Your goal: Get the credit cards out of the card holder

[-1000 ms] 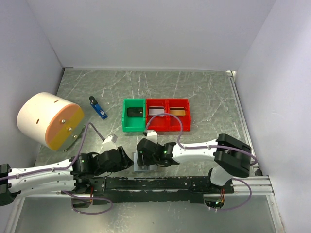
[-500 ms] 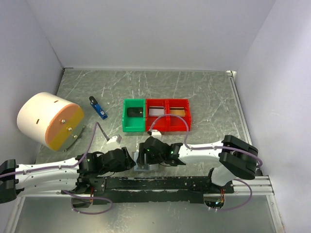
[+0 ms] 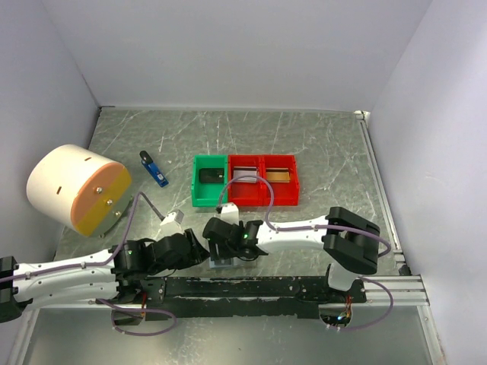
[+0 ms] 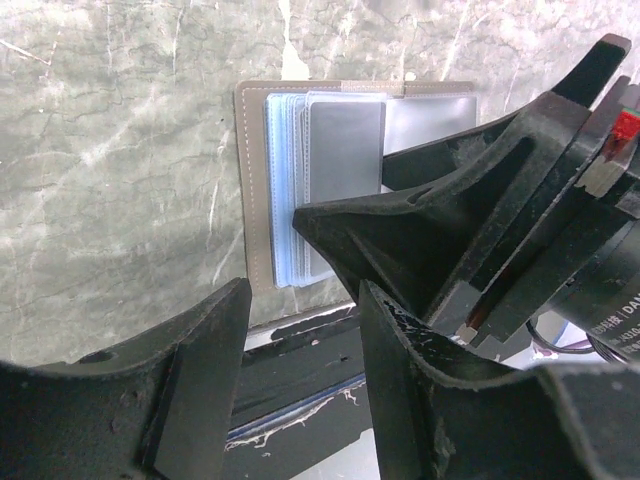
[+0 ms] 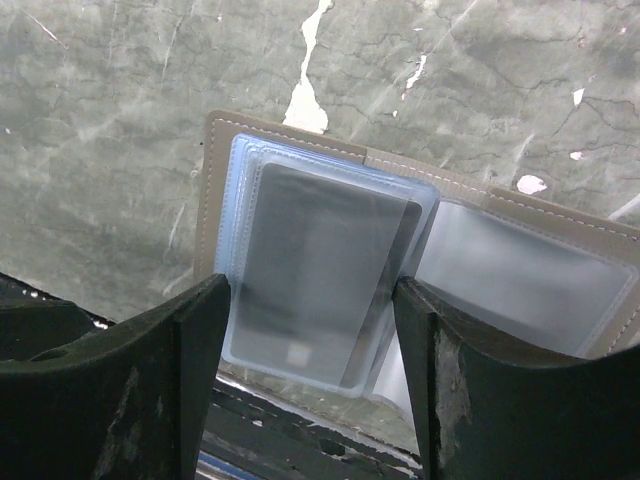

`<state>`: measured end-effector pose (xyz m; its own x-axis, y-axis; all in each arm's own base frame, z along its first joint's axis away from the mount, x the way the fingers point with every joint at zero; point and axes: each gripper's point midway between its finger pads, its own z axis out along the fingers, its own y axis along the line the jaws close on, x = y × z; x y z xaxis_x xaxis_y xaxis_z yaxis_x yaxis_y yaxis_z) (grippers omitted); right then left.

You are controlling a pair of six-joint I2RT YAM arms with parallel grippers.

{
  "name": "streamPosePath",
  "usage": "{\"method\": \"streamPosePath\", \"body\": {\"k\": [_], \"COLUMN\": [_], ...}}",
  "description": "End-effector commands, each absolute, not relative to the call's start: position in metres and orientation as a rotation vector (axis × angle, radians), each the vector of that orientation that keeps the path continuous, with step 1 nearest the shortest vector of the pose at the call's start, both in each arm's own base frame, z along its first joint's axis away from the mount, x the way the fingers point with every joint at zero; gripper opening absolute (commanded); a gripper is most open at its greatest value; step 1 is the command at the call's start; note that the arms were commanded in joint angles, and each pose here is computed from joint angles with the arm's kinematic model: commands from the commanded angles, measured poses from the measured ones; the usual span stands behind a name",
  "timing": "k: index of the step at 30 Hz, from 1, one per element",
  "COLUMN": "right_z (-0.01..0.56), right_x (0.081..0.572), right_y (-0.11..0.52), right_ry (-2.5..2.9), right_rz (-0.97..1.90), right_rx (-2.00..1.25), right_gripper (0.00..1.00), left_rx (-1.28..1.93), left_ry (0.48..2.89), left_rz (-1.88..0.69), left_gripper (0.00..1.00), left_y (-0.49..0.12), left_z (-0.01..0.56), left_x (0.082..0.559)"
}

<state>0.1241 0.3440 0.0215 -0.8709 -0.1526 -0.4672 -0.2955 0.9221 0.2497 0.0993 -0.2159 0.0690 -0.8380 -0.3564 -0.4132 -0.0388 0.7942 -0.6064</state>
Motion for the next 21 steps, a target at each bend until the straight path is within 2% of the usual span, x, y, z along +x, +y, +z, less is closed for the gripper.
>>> {"method": "streamPosePath", "body": {"k": [1, 9, 21], "right_z": [-0.010, 0.003, 0.004], "right_x": [0.119, 0.105, 0.104], "right_y": [0.308, 0.328, 0.320], "right_ry": [2.680, 2.660, 2.660], "right_rz": [0.238, 0.723, 0.894], "right_rx": [-0.382, -0.311, -0.226], "right_gripper": [0.66, 0.62, 0.60], "left_rx": [-0.311, -0.240, -0.090], "left_ry": [2.447, 2.445, 2.375], "left_rz": [-0.785, -0.835, -1.051], "left_gripper": [0.59, 0.60, 0.60], "left_y": [-0.209, -0.221, -0.265], "left_z": [0.069, 0.072, 0.085], "left_x": [0.102, 0.100, 0.097]}}
